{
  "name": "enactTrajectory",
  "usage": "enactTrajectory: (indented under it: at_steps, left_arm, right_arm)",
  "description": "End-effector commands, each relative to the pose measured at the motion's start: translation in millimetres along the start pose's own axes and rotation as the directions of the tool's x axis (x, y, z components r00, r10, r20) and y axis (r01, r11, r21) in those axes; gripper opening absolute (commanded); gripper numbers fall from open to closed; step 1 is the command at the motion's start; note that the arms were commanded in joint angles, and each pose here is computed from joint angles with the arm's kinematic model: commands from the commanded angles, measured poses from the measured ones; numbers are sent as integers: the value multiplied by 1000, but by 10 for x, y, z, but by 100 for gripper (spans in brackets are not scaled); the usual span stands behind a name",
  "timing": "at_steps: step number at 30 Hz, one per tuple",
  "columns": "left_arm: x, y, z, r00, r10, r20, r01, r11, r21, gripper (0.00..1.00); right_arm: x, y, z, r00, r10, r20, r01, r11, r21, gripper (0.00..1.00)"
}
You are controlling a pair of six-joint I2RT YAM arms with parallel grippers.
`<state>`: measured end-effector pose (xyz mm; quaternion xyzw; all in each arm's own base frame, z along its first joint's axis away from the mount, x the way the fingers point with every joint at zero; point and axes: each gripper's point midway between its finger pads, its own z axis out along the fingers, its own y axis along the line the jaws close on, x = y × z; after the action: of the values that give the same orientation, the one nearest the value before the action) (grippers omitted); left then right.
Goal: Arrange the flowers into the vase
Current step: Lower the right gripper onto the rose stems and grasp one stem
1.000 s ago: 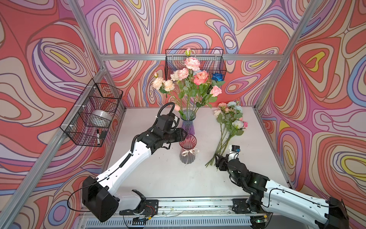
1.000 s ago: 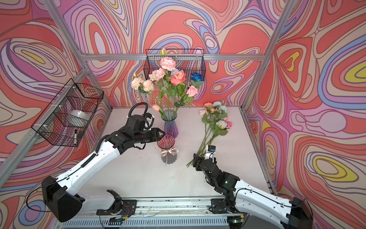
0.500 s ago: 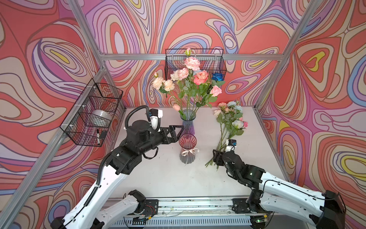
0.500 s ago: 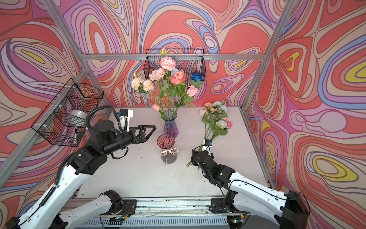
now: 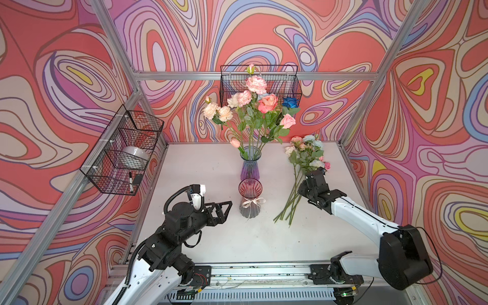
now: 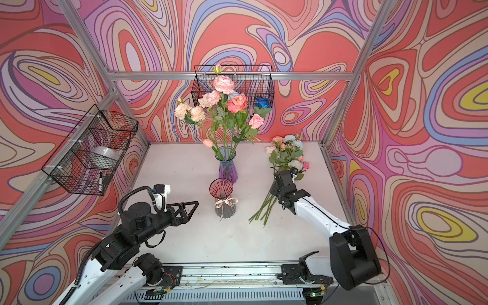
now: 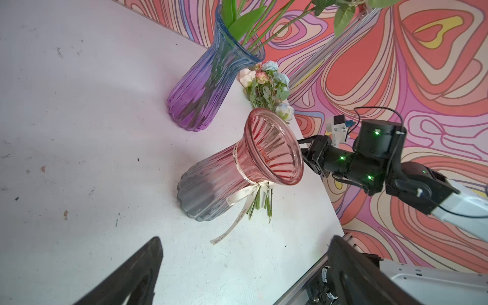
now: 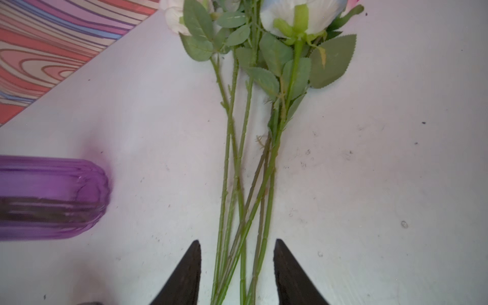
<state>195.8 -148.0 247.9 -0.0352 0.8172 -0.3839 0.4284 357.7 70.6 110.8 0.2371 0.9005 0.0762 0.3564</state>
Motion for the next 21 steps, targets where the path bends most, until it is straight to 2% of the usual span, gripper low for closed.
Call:
enactTrajectory:
  at_steps: [1, 8, 15, 21]
  left_arm:
    - [-34, 40, -74, 999, -12, 53, 12, 1000, -2, 100]
    - [103, 161, -87, 999, -16, 32, 17, 1000, -21, 100]
    - [169, 206, -79, 1000, -24, 20, 24, 999, -23, 100]
    - [169, 231, -77, 999, -25, 28, 26, 999, -29, 100]
  right_arm:
    - [-90, 57, 214, 999, 1, -42, -1, 1000, -3, 44]
    - [-194, 318, 700, 996, -21, -84, 21, 1000, 3, 37]
    - [-248, 214, 1013, 993, -43, -108, 59, 986, 153, 32]
    - [-192, 208, 1237, 986, -63, -152, 92, 977, 194, 31]
